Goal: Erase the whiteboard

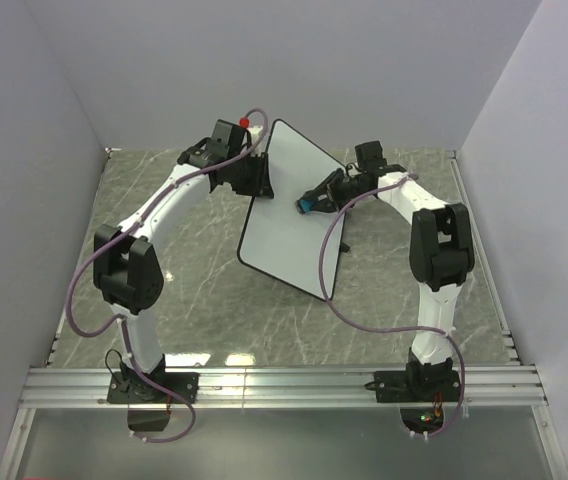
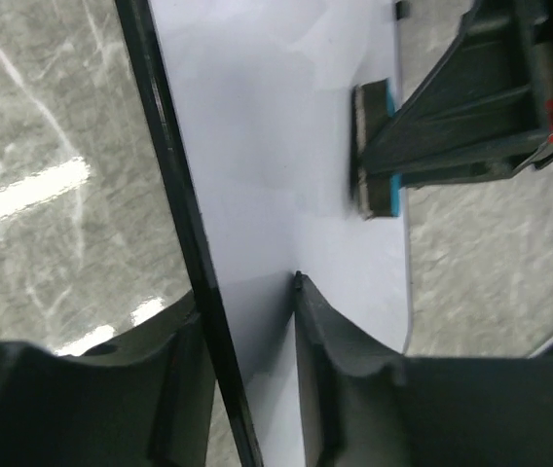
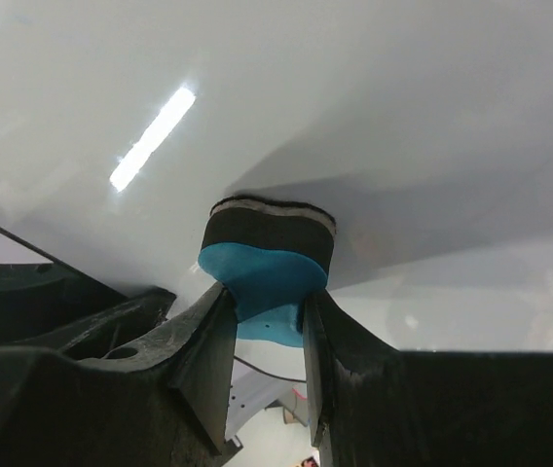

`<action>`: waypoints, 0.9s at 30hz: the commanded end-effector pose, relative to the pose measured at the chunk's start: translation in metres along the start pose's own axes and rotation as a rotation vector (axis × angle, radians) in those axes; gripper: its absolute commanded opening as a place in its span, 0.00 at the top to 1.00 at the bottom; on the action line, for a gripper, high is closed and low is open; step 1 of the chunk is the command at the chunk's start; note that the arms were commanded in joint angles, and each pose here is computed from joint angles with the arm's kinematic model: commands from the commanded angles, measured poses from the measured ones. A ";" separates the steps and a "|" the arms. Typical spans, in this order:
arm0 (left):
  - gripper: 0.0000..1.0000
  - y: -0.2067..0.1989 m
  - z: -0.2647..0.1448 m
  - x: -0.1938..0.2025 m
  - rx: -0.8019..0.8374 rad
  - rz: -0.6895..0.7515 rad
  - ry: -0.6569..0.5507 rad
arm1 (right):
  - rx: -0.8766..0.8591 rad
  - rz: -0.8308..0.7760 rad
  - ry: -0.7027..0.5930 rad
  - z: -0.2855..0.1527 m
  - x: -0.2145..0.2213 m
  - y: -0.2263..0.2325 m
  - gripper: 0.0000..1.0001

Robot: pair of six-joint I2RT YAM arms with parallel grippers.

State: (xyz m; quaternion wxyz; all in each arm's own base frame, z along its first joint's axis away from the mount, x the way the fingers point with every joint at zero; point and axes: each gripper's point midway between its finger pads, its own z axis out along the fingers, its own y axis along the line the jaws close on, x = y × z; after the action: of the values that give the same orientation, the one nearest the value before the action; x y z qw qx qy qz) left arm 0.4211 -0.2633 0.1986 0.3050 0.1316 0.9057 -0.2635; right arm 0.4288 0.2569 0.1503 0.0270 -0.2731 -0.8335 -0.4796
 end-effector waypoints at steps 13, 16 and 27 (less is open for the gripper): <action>0.19 -0.009 0.018 0.024 -0.032 0.068 0.129 | -0.021 -0.062 -0.042 -0.028 -0.011 0.003 1.00; 0.01 -0.010 0.014 0.014 -0.043 0.066 0.094 | -0.019 -0.063 -0.040 -0.029 -0.013 0.002 1.00; 0.01 0.003 -0.029 -0.041 -0.095 -0.006 -0.121 | -0.033 -0.065 -0.089 -0.049 -0.032 0.003 1.00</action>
State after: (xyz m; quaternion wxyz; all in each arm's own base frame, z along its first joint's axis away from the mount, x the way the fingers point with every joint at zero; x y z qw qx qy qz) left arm 0.4275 -0.2597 0.1840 0.2879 0.1245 0.9238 -0.2197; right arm 0.4404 0.2144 0.1425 0.0012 -0.2840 -0.8373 -0.4672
